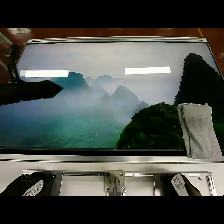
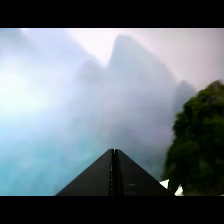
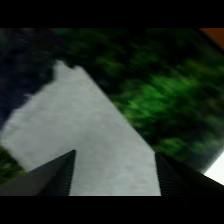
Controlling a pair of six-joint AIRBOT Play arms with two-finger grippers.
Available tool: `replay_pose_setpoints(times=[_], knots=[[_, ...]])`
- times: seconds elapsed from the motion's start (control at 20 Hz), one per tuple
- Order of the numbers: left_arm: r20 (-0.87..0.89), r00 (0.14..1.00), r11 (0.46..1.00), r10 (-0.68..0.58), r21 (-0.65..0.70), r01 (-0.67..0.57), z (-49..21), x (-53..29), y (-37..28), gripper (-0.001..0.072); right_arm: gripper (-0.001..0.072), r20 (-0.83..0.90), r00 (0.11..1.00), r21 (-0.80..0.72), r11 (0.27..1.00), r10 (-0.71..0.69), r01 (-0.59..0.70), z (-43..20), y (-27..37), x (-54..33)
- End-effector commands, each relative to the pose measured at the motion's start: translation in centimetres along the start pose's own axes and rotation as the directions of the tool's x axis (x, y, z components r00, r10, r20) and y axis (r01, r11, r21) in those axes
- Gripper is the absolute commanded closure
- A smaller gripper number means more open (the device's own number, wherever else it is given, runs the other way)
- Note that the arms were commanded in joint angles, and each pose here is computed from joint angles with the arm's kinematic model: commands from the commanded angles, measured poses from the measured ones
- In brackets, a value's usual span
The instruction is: Fold the shirts.
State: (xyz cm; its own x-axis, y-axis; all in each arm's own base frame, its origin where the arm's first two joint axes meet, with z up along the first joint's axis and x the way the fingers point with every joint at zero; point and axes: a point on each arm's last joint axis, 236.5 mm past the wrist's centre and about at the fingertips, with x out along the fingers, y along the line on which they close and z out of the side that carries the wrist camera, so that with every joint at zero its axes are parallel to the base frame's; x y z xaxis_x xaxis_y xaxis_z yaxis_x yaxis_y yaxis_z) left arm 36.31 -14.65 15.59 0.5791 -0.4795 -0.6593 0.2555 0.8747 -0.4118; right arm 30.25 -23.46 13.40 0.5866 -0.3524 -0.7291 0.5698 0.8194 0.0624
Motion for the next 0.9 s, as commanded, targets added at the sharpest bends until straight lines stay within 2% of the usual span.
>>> replay_pose_setpoints(times=[0.0, 0.05, 0.1, 0.15, 0.25, 0.35, 0.85], knots=[[-0.336, 0.895, 0.956, 0.294, 0.101, -0.276, -6.8, 2.1, 4.9, 0.0673, 0.0035, -0.108, 0.962, -0.266, 0.925, 0.252, -0.272, -2.8, 13.0, -1.4], [-0.45, 0.841, 0.954, 0.3, 0.122, -0.275, -9.1, 2.7, 4.8, 0.0586, 0.0035, -0.231, 0.943, -0.263, 0.917, 0.241, -0.299, -5.7, 14.4, -0.6], [-0.538, 0.786, 0.952, 0.305, 0.144, -0.27, -11.0, 3.3, 4.6, 0.0318, 0.0035, -0.334, 0.914, -0.248, 0.914, 0.229, -0.32, -8.2, 15.3, -0.1], [-0.577, 0.756, 0.95, 0.311, 0.173, -0.259, -12.1, 4.0, 4.5, 0.0221, 0.0035, -0.426, 0.879, -0.241, 0.909, 0.216, -0.34, -10.5, 15.9, 0.2], [-0.56, 0.756, 0.941, 0.339, 0.211, -0.265, -12.0, 5.2, 4.7, 0.0223, 0.0035, -0.557, 0.812, -0.241, 0.901, 0.176, -0.361, -13.8, 16.2, -0.1], [-0.52, 0.786, 0.942, 0.335, 0.213, -0.26, -11.1, 5.9, 4.5, 0.0223, 0.0035, -0.6, 0.783, -0.239, 0.896, 0.166, -0.373, -14.9, 16.3, -0.3], [-0.514, 0.795, 0.946, 0.322, 0.204, -0.252, -11.0, 6.2, 4.2, 0.0223, 0.0035, -0.597, 0.782, -0.232, 0.895, 0.179, -0.382, -14.8, 16.6, -0.4]])
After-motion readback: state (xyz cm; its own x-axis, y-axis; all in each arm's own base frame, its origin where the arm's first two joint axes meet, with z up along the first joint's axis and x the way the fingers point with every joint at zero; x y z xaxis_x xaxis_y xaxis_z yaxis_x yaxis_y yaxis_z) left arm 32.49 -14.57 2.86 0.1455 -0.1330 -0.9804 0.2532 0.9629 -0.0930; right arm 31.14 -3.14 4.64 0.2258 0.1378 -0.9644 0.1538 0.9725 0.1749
